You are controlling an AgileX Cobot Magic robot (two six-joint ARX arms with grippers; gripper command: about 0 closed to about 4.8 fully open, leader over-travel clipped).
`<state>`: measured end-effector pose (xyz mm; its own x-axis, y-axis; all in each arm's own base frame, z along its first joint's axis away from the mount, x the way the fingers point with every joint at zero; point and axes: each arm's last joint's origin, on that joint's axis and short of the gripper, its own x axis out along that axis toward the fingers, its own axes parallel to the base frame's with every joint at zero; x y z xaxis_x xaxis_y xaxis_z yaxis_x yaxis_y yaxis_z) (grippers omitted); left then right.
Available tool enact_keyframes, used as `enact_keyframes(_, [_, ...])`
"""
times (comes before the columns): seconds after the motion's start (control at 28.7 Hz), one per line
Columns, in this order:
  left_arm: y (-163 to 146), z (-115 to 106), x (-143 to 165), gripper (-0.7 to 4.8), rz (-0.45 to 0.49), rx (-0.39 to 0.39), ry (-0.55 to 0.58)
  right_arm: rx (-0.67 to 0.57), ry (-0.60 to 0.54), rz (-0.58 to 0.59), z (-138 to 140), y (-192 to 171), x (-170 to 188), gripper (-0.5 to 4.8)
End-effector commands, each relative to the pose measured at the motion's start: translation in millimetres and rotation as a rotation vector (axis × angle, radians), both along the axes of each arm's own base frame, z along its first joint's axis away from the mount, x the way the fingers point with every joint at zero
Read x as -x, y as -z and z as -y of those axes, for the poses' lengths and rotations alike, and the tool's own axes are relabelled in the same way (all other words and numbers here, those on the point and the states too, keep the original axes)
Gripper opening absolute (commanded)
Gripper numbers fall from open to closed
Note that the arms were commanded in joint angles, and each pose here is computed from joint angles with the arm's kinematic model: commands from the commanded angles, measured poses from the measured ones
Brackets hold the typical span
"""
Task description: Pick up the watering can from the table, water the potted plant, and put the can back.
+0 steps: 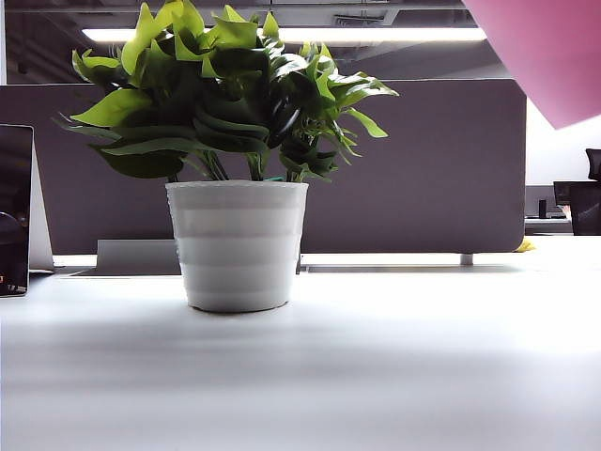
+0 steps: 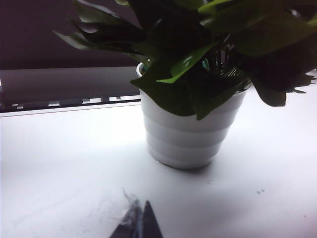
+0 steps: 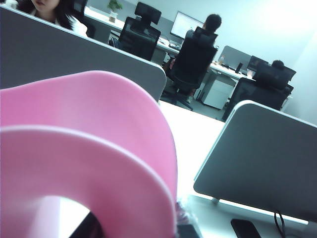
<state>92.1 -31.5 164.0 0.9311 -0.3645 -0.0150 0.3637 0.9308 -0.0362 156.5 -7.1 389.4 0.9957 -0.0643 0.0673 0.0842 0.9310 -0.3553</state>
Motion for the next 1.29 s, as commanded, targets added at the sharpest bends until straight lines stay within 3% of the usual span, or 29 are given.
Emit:
enact_keyframes(0.03, [-0.8,0.0,0.0,-0.05,0.006,0.001,-0.001,0.02,-0.003,0.083,-0.6,-18.6,7.6,0.75])
enact_keyframes(1.29, [-0.8,-0.1,-0.1,-0.05,0.006,0.001,-0.003,0.23,0.002,0.09,-4.0,-44.6,-0.9,0.75])
